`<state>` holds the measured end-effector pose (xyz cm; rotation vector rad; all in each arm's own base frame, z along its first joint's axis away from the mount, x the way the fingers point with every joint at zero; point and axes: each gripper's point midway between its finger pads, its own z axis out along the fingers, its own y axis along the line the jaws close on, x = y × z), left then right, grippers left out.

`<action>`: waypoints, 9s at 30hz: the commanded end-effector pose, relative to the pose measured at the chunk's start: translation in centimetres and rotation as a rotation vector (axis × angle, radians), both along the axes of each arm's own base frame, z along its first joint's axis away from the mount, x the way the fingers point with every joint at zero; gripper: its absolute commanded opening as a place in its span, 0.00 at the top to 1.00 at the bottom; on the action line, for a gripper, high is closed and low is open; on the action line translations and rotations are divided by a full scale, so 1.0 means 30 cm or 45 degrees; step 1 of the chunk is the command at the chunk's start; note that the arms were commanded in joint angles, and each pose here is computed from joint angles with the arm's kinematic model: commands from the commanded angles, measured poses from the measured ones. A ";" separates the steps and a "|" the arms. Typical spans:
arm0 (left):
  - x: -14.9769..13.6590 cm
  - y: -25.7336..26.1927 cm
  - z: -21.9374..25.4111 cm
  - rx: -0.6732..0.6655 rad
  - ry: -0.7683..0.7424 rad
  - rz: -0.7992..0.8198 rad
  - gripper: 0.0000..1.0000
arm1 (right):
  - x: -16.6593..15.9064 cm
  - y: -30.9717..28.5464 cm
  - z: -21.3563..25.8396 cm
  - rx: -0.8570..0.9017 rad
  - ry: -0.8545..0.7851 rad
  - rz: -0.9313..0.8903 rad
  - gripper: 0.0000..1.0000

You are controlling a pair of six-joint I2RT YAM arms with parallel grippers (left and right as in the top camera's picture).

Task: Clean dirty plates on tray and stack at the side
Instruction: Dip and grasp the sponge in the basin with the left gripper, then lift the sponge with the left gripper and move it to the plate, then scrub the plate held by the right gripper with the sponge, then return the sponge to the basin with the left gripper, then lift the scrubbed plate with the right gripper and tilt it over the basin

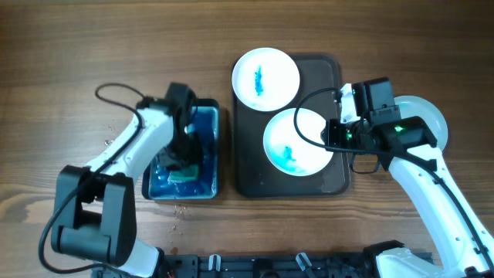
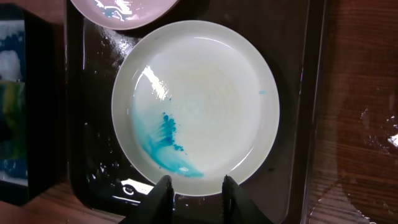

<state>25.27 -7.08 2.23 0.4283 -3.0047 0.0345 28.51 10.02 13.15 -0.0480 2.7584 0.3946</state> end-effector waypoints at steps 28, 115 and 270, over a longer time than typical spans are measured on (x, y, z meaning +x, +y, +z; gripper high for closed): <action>0.042 0.084 -0.025 0.169 -0.151 0.012 0.55 | 0.017 -0.100 -0.017 -0.161 0.011 -0.217 0.52; 0.164 -1.062 -0.034 -0.799 -0.172 -0.373 0.96 | -0.006 -0.093 -0.495 0.037 0.526 -0.158 0.96; 0.050 0.306 0.643 -0.244 -0.724 0.568 0.00 | 0.102 0.758 0.529 -0.897 -1.275 0.342 0.96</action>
